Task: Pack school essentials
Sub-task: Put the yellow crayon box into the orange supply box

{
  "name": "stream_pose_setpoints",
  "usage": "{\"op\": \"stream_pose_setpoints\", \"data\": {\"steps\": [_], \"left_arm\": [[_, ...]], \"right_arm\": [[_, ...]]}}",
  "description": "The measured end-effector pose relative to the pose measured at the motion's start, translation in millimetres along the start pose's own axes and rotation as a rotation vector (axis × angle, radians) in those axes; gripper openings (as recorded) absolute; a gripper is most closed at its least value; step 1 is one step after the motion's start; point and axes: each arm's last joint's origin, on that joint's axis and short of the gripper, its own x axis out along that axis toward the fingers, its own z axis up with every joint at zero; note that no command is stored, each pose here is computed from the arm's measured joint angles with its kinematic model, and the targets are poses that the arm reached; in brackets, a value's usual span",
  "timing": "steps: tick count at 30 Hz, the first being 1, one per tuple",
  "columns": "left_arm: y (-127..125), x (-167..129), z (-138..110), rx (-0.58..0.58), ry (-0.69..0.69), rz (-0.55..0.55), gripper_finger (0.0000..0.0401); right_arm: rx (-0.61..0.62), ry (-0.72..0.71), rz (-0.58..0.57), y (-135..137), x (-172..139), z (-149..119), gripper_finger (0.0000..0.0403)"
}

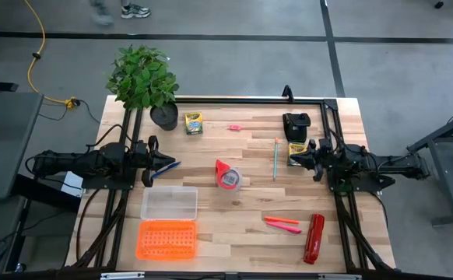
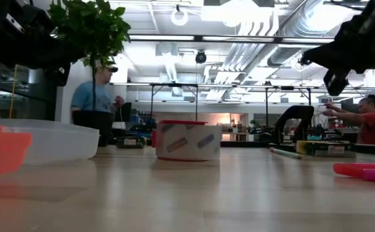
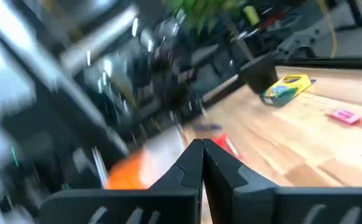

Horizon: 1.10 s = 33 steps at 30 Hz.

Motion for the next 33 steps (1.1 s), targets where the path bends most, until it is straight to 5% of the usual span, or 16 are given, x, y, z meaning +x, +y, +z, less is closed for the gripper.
{"op": "stream_pose_setpoints", "data": {"steps": [4, 7, 11, 17, 22, 26, 29, 33], "left_arm": [[0.0, 0.0, 0.0, 0.000, 0.000, 0.000, 0.0003], [0.0, 0.0, 0.1, 0.000, 0.000, 0.000, 0.0003], [0.0, 0.0, 0.1, 0.000, 0.000, 0.000, 0.0003], [-0.1, 0.0, 0.2, 0.000, -0.002, 0.000, 0.0003], [-0.7, -0.1, 4.2, -0.023, -0.044, -0.002, 0.0003], [-4.4, -2.1, 19.7, -0.217, -0.200, -0.067, 0.0003], [-6.2, -9.0, 42.5, -0.383, -0.459, -0.080, 0.0003], [-13.4, -15.5, 77.4, -0.341, -0.593, -0.098, 0.0004]], "right_arm": [[0.188, -0.239, 0.048, 9.2, -1.8, 19.1, 0.0000], [0.093, -0.400, 0.127, 20.6, -5.7, 36.8, 0.0000], [-0.002, -0.478, 0.018, 37.1, -4.9, 65.2, 0.0000], [-0.090, -0.295, -0.172, 60.7, 18.0, 95.5, 0.0000], [-0.160, -0.083, -0.204, 75.0, 45.8, 104.7, 0.0000], [-0.173, -0.014, -0.185, 80.9, 63.4, 106.2, 0.0000], [-0.175, 0.016, -0.195, 80.0, 71.2, 102.5, 0.0000], [-0.144, -0.007, -0.195, 80.2, 78.8, 101.6, 0.0000]]}}
